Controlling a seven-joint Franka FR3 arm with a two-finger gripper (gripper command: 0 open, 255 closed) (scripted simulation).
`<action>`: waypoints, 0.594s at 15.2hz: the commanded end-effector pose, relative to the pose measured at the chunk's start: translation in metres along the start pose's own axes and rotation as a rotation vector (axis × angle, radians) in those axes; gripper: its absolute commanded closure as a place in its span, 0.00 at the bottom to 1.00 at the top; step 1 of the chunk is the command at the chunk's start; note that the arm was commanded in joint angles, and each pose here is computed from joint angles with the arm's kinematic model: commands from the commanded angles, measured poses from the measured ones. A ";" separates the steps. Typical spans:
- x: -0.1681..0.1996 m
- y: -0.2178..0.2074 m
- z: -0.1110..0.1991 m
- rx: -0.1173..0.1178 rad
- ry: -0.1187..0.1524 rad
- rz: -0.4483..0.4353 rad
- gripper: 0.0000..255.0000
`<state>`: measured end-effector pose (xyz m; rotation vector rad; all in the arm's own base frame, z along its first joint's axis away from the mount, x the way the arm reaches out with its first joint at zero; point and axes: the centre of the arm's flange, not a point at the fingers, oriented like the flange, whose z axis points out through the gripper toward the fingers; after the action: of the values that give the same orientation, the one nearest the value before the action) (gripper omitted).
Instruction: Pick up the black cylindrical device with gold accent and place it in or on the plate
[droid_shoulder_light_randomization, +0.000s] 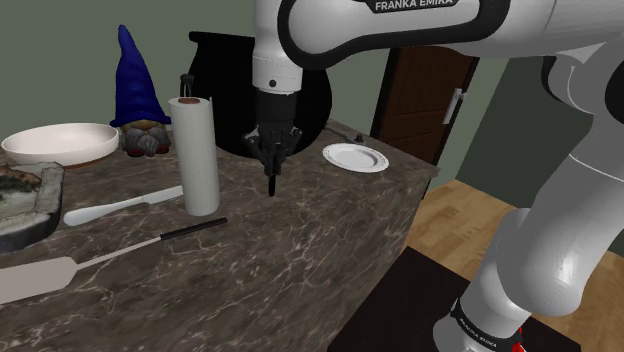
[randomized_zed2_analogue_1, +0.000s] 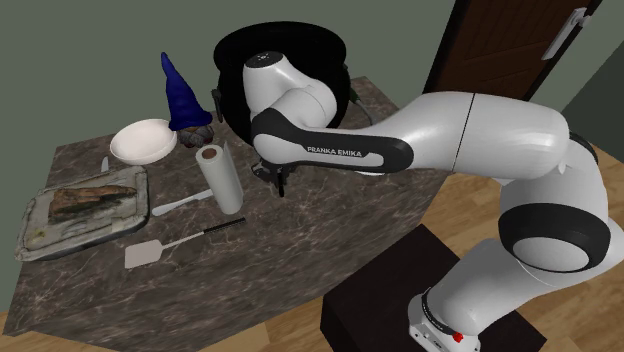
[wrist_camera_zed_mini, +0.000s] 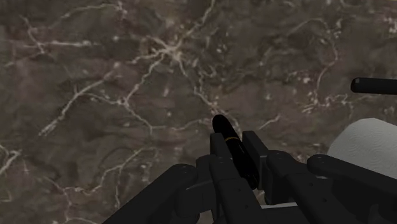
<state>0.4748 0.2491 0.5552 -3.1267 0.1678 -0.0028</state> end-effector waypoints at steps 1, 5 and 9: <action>0.001 0.001 -0.004 0.000 -0.002 0.002 1.00; 0.001 0.001 -0.025 0.000 -0.002 0.002 1.00; 0.001 0.000 -0.047 0.000 -0.002 0.002 1.00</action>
<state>0.4739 0.2478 0.5957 -3.1268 0.1707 -0.0008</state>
